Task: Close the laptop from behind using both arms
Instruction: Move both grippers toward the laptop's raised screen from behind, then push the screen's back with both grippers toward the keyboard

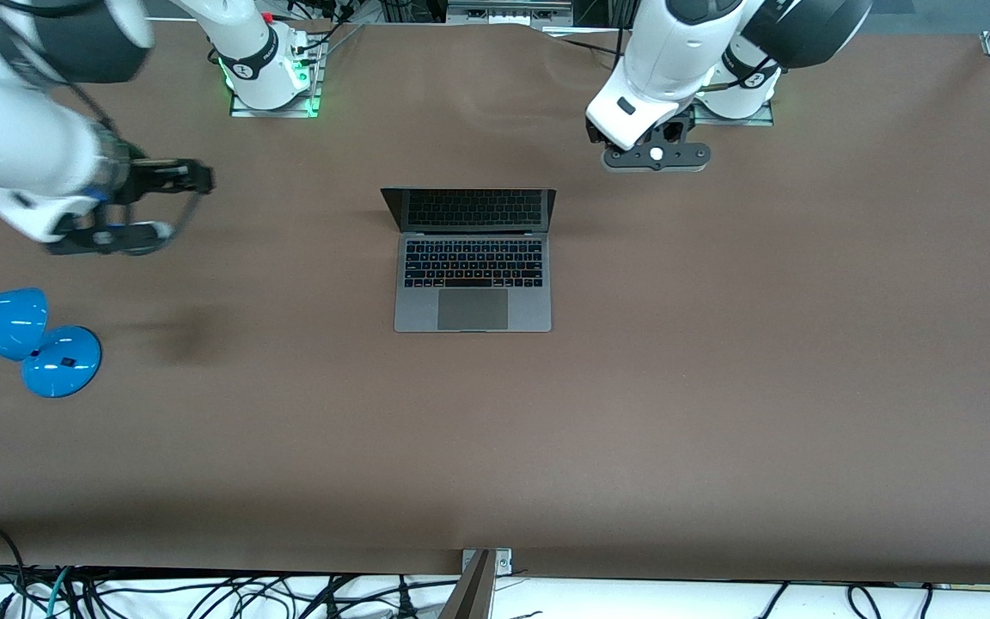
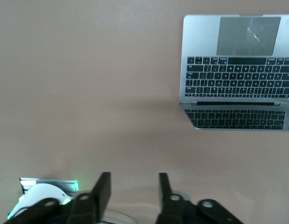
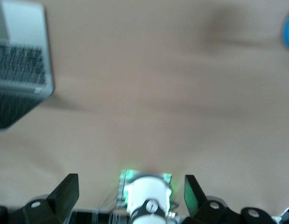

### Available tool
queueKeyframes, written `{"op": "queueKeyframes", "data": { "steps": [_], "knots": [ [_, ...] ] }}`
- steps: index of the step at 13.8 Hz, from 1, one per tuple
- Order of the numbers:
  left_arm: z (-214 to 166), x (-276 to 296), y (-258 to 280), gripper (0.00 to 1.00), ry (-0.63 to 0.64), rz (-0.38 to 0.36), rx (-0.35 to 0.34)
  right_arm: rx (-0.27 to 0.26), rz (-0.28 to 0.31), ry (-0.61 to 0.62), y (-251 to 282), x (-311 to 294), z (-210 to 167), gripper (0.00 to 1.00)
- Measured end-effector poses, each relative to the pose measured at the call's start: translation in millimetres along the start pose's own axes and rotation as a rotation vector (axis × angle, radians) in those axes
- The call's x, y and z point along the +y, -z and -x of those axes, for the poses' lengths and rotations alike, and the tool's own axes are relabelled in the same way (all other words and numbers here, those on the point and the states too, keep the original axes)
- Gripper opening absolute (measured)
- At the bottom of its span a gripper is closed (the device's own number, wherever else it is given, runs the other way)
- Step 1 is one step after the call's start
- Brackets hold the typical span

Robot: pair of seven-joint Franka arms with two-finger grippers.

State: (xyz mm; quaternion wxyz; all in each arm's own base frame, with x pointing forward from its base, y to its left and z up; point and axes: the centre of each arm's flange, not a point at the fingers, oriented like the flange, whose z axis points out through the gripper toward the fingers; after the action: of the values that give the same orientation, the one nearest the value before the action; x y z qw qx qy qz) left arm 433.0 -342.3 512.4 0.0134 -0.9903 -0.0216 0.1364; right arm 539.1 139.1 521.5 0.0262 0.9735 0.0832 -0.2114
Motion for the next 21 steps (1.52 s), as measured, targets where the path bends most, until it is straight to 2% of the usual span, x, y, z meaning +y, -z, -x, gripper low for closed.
{"op": "queueKeyframes", "data": {
  "steps": [4, 6, 8, 10, 12, 13, 17, 20, 21],
  "knots": [
    [-5.8, 25.1, -40.1, 0.02, 0.016, -0.025, -0.087, -0.103, -0.044, 0.086, -39.8, -57.1, -15.5, 1.00],
    [-7.9, 39.0, -59.8, 0.01, 0.075, -0.040, -0.124, -0.125, -0.049, 0.085, -60.1, -69.0, -18.6, 1.00],
    [-12.2, 51.3, -79.5, 0.01, 0.133, -0.036, -0.183, -0.112, -0.038, 0.029, -72.0, -92.9, -10.3, 1.00],
    [-21.1, 60.0, -94.1, 0.01, 0.165, 0.012, -0.274, -0.075, -0.023, -0.020, -80.1, -130.8, 12.3, 1.00],
    [-33.0, 65.0, -103.9, 0.01, 0.169, 0.031, -0.318, -0.011, -0.019, -0.066, -97.9, -169.7, 36.4, 0.95],
    [-36.7, 67.7, -108.6, 0.01, 0.168, 0.034, -0.330, 0.017, -0.017, -0.085, -110.1, -185.5, 45.8, 0.87],
    [-40.7, 83.7, -116.1, 0.01, 0.152, 0.054, -0.336, 0.080, -0.017, -0.128, -148.7, -237.5, 63.9, 0.38],
    [-42.5, 89.1, -120.3, 0.01, 0.152, 0.066, -0.332, 0.089, -0.025, -0.119, -171.7, -250.6, 56.6, 0.07],
    [-44.9, 89.3, -122.0, 0.01, 0.155, 0.071, -0.331, 0.089, -0.030, -0.118, -176.9, -252.3, 51.5, 0.01]
  ]
}}
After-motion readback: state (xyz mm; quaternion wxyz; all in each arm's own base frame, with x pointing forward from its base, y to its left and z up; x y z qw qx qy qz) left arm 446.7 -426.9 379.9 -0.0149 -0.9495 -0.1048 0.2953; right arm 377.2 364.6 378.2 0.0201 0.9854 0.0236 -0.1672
